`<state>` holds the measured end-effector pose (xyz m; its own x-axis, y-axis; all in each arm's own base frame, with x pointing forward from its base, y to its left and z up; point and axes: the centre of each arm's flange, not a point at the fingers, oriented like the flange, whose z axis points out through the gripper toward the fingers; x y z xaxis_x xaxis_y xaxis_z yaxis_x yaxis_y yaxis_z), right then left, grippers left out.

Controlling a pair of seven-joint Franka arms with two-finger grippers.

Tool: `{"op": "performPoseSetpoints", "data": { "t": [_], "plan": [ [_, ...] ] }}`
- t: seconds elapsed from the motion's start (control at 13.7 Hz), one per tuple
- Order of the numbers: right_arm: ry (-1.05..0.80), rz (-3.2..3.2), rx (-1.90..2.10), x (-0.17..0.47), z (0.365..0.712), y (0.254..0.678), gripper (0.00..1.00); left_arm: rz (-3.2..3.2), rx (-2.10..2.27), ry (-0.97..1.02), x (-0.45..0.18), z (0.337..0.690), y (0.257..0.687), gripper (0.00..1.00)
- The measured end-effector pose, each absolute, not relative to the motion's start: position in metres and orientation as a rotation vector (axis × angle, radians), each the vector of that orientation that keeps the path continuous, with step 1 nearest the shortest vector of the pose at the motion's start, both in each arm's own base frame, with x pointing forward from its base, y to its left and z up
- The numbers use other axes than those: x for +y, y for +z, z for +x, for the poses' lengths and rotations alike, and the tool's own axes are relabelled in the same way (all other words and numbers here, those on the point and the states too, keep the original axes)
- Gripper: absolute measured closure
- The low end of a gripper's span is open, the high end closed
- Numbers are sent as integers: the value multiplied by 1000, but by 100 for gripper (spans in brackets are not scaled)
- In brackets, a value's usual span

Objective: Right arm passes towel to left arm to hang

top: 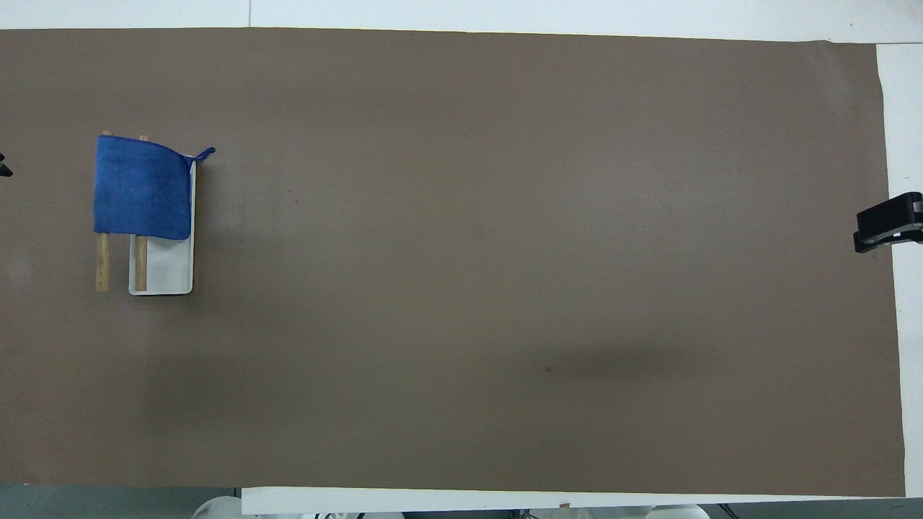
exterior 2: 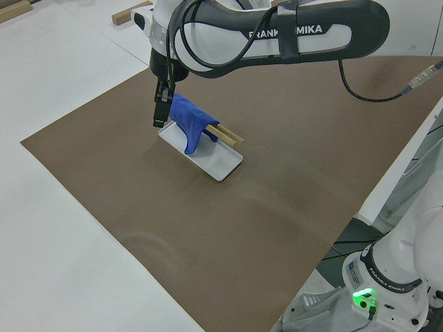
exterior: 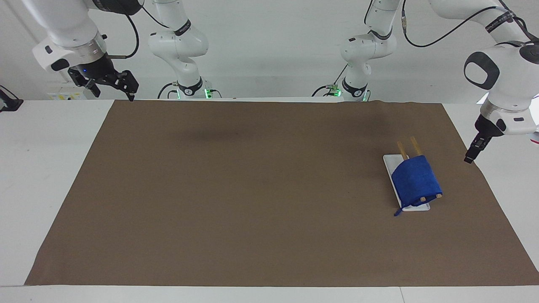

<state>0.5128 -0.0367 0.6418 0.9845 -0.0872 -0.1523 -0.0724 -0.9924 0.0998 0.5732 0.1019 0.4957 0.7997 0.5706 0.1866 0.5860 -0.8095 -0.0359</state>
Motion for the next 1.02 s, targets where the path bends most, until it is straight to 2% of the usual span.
{"op": "performPoseSetpoints", "data": {
  "t": [0.07,0.15,0.29,0.66,0.8,1.02],
  "plan": [
    [-241,3044,-121,-36,513,641,0,-2893,-927,-234,99,571,496,2],
    [-240,3050,-119,-35,513,641,0,-2895,-917,-205,94,569,500,0],
    [-240,3054,-115,-33,513,640,0,-2909,-879,-95,72,561,518,0],
    [-240,3054,-108,-31,514,640,0,-3063,-439,150,-9,534,628,0],
    [-240,3054,-111,-32,513,640,0,-3089,-183,172,-40,529,642,0],
    [-241,3065,-117,-33,513,640,0,-3096,21,208,-50,533,635,0]
  ]
}}
